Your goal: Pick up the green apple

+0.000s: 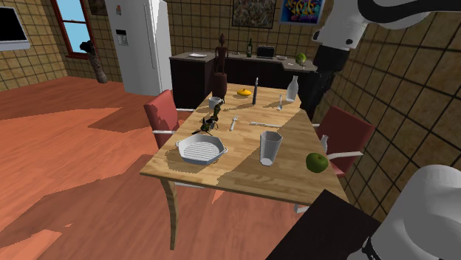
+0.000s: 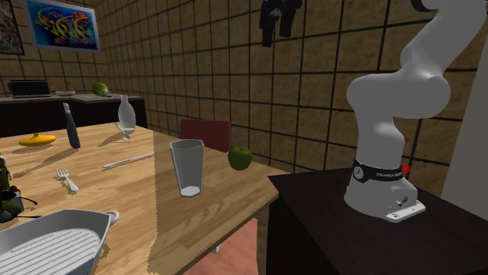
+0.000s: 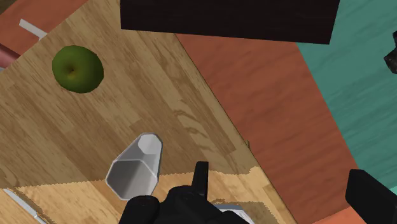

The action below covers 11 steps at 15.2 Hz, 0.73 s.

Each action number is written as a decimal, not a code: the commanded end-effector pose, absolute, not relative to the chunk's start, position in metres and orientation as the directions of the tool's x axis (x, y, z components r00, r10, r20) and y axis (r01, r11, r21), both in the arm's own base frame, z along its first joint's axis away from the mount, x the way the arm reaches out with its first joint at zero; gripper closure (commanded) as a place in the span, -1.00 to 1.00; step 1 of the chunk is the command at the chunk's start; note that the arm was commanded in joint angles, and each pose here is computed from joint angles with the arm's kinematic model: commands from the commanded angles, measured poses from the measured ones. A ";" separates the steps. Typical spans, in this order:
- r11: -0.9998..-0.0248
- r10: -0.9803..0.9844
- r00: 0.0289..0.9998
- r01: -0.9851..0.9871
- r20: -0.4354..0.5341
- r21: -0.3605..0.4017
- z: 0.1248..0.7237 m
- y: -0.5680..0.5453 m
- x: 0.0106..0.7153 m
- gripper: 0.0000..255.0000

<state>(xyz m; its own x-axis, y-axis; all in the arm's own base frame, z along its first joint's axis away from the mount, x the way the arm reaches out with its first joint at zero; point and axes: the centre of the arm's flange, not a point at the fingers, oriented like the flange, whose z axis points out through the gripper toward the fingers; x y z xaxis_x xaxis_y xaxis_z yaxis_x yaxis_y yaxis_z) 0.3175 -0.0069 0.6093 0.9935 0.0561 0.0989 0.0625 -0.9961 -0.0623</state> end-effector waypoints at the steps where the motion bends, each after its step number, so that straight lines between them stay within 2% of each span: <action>1: -0.996 0.056 0.994 0.062 0.099 -0.062 0.609 -0.007 0.318 -1.00; 11: -0.993 0.104 0.993 0.108 0.062 -0.051 0.520 -0.102 0.322 -1.00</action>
